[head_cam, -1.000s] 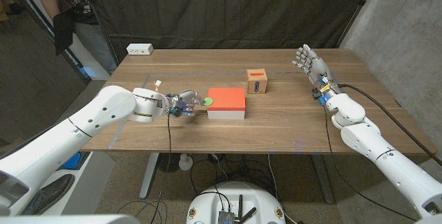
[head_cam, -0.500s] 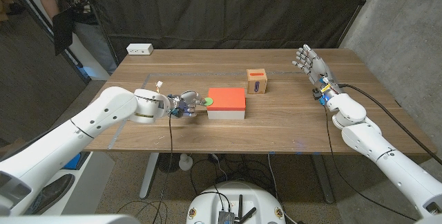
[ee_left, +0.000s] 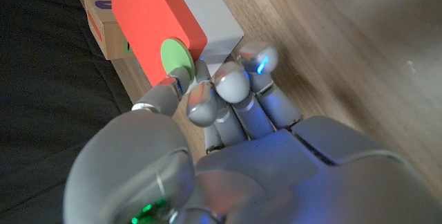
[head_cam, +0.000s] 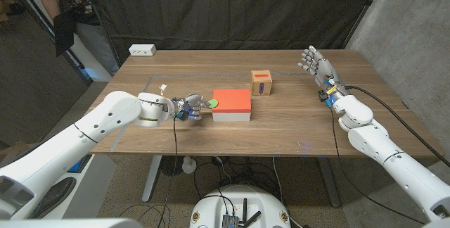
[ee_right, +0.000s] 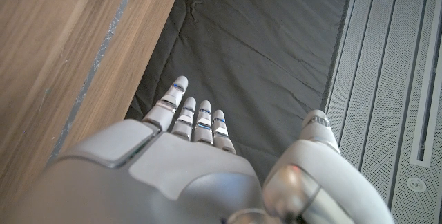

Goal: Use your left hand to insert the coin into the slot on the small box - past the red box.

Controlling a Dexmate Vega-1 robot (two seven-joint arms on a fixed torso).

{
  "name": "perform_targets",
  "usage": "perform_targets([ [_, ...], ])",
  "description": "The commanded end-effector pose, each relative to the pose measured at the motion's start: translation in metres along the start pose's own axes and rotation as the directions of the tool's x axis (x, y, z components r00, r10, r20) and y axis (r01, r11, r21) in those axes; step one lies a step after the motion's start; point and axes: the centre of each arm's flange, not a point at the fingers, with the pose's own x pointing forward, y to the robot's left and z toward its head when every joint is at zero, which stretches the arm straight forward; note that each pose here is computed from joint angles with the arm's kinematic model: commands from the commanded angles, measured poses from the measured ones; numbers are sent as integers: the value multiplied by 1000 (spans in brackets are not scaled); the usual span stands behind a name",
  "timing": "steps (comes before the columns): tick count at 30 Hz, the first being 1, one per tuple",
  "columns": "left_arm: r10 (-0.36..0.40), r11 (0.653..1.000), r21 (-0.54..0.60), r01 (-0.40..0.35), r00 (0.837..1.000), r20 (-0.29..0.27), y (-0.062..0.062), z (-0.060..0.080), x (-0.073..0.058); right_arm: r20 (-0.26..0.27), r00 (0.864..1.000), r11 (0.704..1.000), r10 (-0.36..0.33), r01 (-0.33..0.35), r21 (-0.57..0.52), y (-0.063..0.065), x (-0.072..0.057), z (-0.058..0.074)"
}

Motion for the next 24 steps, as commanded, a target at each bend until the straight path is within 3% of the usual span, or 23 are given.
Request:
perform_targets([
  [1, -30, 998, -57, 31, 999, 22, -1, 0, 4, 1, 1000, 1000, 0, 0, -4, -1, 3, -1],
  [24, 8, 996, -88, -2, 998, 67, 4, -3, -2, -2, 1000, 1000, 8, -8, -12, 2, 9, -1],
])
